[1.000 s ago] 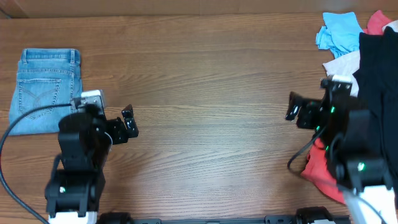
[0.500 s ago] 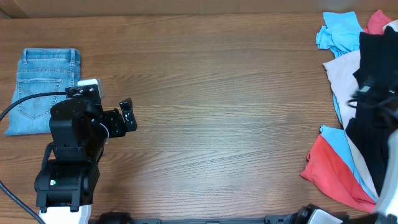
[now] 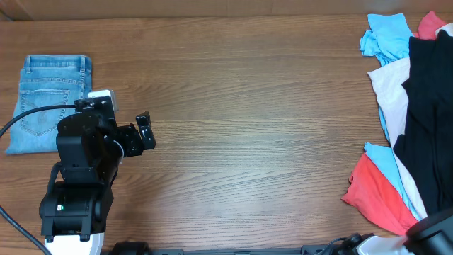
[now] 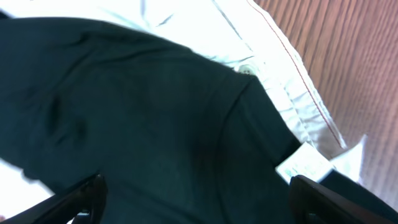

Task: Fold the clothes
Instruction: 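Reach the right gripper into the clothes pile and grasp the black shirt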

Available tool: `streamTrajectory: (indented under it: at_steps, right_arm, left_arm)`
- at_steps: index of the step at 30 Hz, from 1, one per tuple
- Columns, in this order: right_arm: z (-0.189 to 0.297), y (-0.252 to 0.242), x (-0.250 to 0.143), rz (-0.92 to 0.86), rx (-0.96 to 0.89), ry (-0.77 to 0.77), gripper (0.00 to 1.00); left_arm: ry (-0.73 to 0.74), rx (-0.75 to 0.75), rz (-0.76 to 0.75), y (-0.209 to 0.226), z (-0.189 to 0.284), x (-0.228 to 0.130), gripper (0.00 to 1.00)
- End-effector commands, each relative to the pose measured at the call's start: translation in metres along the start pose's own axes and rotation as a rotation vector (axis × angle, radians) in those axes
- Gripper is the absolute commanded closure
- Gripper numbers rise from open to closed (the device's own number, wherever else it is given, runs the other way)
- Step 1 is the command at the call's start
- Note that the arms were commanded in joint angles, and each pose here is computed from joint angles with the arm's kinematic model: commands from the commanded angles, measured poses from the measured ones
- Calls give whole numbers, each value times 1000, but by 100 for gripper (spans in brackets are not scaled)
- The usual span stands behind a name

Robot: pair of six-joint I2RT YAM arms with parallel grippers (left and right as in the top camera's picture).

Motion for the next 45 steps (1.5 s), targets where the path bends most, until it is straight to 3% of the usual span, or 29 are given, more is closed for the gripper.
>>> streamTrajectory:
  at_steps: [1,9,18,32,39,45]
  right_arm:
    - [-17,1,9,-58,39,22,5]
    - [-62,-5,10,-68,35,41,9]
    - [-74,7,27,-57,106,-31,12]
    - [-105,1,11,-68,97,41,14]
    - [-103,13,14,-109,172,46,37]
    - [-101,14,15,-109,178,43,79]
  left_arm:
    - [-24,13,12,3,5,9,0]
    - [-22,13,12,3,5,9,0]
    - [-24,13,12,3,5,9,0]
    - [-24,13,12,3,5,9,0]
    - [-24,13,12,3,5,9,0]
    - [-24,13,12,3,5,9,0]
Point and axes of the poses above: each gripper's point midway between its finger pads, its own z axis back along the fingers, its own y axis along the line the jaws close on, x = y × z, the point moved 3 cm from there along z, back along the fingers, and after that the axes turned 13 degrees about -z, right-handed, at the moved point
